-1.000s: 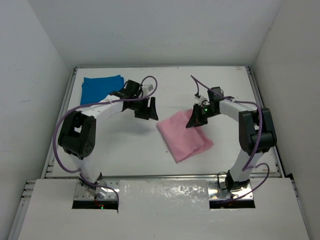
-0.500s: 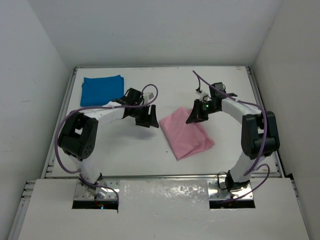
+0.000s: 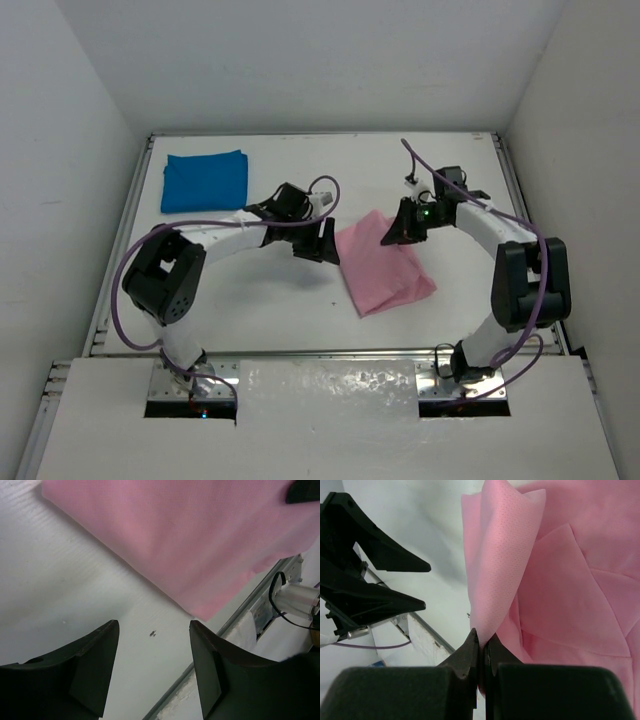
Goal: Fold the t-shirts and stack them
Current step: Smooth out wrinkles on the folded tshirt
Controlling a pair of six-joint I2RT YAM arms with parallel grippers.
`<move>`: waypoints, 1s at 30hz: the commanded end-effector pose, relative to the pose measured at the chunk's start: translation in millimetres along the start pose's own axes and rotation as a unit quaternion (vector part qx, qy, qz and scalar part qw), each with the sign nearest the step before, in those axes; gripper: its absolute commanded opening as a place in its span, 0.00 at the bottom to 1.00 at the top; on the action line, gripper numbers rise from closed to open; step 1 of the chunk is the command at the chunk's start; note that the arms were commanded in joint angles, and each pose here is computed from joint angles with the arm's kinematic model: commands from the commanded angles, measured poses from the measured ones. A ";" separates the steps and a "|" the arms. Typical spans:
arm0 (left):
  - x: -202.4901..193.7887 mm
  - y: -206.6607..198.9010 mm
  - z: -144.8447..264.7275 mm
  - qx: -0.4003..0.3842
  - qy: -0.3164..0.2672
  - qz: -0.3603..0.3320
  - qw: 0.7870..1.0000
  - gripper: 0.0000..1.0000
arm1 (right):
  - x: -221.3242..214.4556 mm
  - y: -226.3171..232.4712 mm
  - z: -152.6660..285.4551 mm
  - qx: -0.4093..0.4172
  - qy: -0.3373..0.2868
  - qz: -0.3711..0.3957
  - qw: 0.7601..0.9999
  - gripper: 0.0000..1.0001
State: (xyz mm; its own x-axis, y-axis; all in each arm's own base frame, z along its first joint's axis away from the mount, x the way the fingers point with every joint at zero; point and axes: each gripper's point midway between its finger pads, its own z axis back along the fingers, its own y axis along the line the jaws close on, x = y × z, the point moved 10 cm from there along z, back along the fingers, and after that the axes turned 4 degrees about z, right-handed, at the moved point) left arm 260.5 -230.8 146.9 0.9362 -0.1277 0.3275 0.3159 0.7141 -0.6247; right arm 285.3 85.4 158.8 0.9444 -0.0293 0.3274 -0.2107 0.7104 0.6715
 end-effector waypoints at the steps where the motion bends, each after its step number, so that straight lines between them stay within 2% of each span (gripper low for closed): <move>1: 16.1 -12.3 -1.7 -0.024 -0.028 -0.014 0.999 0.56 | -0.3 2.0 9.4 0.007 -0.015 0.006 1.000 0.00; 15: 5.5 -11.9 -22.6 -0.020 -0.002 -0.007 1.000 0.55 | 4.4 -6.6 18.1 0.005 -0.026 -0.005 1.000 0.00; 30: 18.7 -24.1 -54.5 -0.078 -0.020 0.083 0.993 0.60 | 5.7 -8.9 14.9 0.009 -0.026 -0.008 1.000 0.00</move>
State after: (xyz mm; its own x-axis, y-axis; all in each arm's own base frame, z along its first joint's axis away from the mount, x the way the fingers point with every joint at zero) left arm 268.8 -270.9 113.9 0.9774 -0.0353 0.2082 0.1765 0.6781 -0.7135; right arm 282.5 67.9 153.6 0.9505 -0.0820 0.2997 -0.1517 0.7196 0.6777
